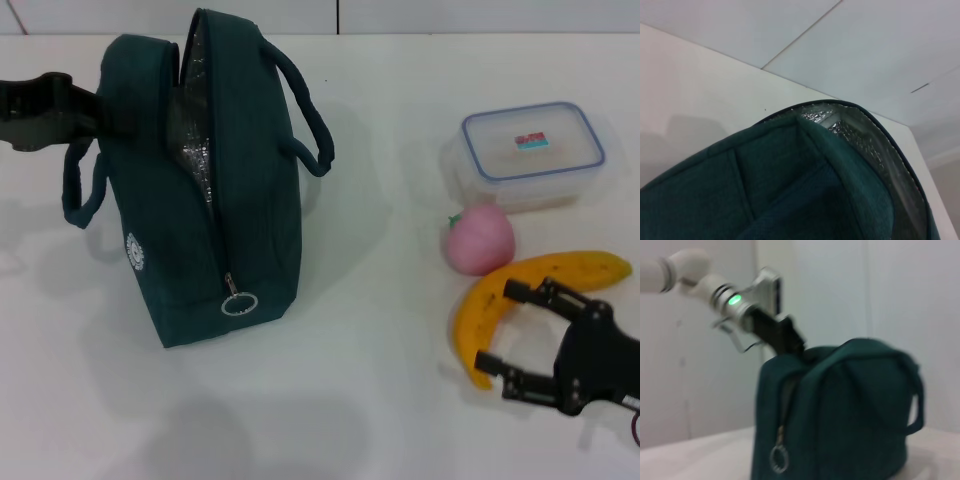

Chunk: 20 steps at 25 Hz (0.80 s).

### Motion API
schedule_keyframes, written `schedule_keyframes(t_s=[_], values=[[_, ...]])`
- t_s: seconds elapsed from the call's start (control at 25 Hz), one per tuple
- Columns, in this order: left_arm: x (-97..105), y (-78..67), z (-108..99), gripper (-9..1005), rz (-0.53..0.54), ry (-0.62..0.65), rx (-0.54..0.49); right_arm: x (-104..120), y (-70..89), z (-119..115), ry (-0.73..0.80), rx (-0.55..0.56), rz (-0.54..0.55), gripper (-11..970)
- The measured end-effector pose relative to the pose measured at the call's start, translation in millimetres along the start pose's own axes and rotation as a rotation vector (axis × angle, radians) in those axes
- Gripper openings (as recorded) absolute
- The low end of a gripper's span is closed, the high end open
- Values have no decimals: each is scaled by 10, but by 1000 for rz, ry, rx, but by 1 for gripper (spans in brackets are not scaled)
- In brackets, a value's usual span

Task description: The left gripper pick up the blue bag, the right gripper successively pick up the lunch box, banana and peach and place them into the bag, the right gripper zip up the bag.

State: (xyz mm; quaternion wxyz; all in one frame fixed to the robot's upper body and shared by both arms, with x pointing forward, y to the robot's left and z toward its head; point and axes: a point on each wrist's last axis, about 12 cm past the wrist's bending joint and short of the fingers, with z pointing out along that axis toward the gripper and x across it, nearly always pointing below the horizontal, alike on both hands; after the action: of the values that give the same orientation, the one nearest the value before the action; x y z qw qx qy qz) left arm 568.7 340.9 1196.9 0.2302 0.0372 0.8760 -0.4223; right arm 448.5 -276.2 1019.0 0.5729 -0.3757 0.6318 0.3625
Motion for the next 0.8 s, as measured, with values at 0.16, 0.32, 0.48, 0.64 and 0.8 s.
schedule_keyframes(t_s=[0.16, 0.32, 0.48, 0.64, 0.8], values=[[2, -31, -10, 37, 4, -10, 37, -41, -74, -48, -71, 109, 109, 846], [30, -69, -4, 37, 1, -19, 118, -97, -146, -204, -228, 271, 325, 844], [60, -55, 30, 37, -11, -4, 148, -92, -202, -343, -376, 395, 580, 843], [58, -56, 43, 37, -8, -1, 153, -37, -287, -371, -428, 451, 825, 841], [35, -80, 58, 37, 0, -1, 159, 10, -427, -279, -439, 480, 1058, 840]])
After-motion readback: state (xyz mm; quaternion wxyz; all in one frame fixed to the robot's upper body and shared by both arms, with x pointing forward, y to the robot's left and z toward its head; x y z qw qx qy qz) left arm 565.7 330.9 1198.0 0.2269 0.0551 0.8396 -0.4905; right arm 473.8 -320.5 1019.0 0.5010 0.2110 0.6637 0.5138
